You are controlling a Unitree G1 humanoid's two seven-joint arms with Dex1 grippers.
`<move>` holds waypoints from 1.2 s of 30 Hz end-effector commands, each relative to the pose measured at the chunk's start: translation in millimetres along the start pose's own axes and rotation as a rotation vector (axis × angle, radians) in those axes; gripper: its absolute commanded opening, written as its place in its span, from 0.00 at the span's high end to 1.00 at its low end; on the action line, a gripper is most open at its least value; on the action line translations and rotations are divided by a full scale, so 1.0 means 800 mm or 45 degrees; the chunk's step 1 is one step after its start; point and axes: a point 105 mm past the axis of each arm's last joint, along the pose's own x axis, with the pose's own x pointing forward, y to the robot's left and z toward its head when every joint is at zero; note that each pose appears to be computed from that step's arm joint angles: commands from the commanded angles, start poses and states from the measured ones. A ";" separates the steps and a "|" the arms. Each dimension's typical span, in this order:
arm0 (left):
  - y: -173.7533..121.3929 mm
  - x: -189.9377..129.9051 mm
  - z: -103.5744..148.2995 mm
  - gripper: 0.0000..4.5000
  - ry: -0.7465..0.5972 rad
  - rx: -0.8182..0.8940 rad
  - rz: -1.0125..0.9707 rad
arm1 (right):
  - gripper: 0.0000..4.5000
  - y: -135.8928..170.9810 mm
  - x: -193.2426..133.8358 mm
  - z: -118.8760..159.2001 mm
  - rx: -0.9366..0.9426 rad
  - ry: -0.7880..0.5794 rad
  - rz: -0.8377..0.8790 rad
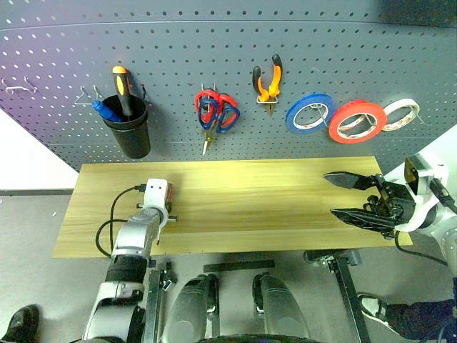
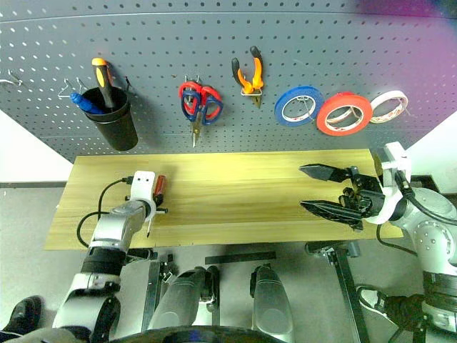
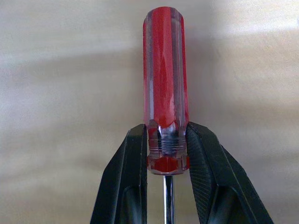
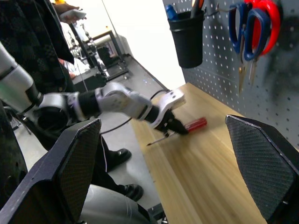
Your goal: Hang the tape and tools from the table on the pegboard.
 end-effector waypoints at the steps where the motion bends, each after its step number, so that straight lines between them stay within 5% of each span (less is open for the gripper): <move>1: 0.000 -0.023 0.026 0.82 -0.125 0.057 -0.016 | 0.00 0.000 -0.001 0.007 -0.025 -0.042 0.044; 10: -0.023 -0.060 0.031 0.82 -0.265 0.312 -0.140 | 0.00 -0.021 -0.003 0.004 -0.047 -0.070 0.037; 24: -0.039 -0.131 0.118 0.82 -0.879 0.557 -0.189 | 0.00 -0.030 -0.019 0.004 -0.050 -0.105 0.076; 36: -0.021 -0.185 0.166 0.82 -1.193 0.639 -0.081 | 0.00 -0.047 -0.027 0.007 -0.067 -0.134 0.020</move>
